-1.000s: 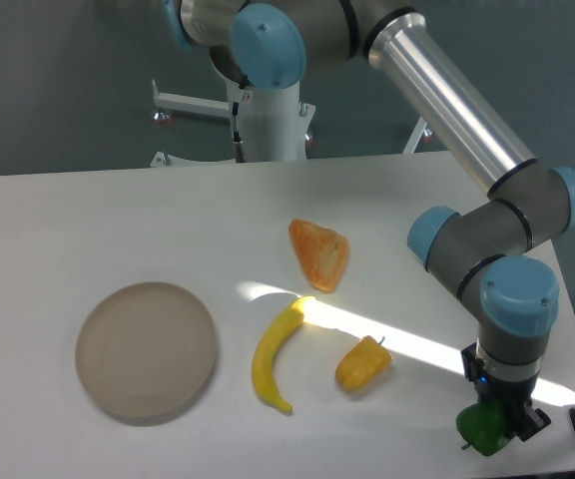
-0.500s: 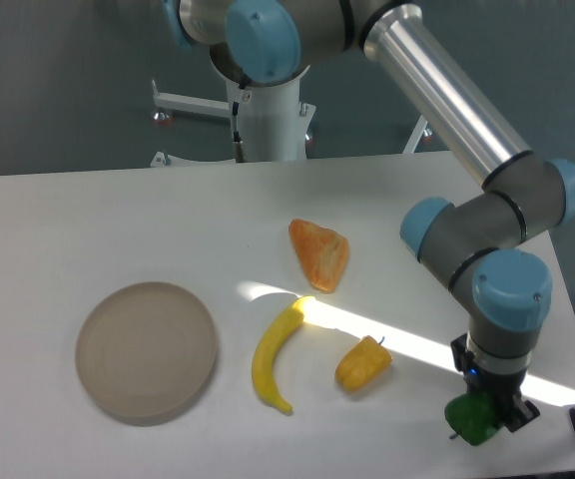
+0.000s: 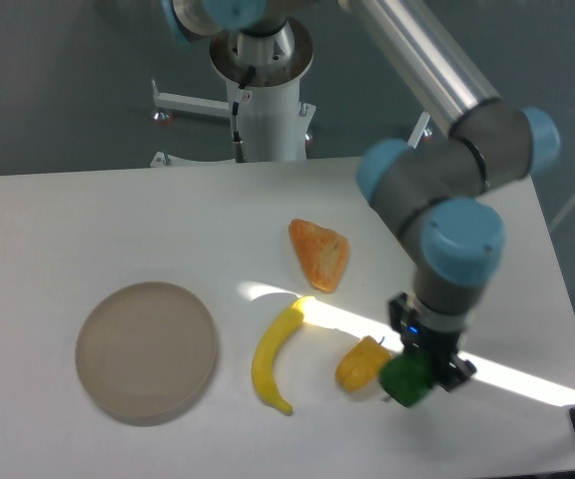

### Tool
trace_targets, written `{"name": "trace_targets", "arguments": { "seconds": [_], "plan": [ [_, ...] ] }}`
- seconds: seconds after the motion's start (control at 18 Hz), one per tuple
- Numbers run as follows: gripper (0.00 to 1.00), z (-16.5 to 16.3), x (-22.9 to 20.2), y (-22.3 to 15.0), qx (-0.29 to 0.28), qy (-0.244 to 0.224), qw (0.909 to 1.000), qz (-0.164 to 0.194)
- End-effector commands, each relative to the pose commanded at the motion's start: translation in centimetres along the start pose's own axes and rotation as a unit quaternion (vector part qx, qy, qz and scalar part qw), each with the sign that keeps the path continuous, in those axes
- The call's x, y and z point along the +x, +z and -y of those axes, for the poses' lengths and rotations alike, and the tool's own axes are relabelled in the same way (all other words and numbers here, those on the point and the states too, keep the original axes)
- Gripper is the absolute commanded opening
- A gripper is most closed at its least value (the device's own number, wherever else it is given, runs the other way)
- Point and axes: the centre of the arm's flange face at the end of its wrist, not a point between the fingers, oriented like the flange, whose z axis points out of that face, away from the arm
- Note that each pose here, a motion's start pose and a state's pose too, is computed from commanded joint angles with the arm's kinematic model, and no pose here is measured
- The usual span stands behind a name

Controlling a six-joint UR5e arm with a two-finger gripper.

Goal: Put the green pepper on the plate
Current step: 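Carry the green pepper over the banana toward the beige plate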

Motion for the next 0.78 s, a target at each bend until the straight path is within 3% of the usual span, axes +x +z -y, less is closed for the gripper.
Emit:
{"name": "trace_targets", "arguments": {
  "seconds": [0.22,0.56,0.78],
  "plan": [
    [0.31,5.4,4.4,-0.7,0.034,-0.06,0.9976,-0.002],
    [0.31,11.7,9.7,0.4,0.102,-0.056,0.9928,-0.028],
    [0.31,14.4,13.9,2.6,0.134,-0.054,0.9895,-0.006]
  ]
}}
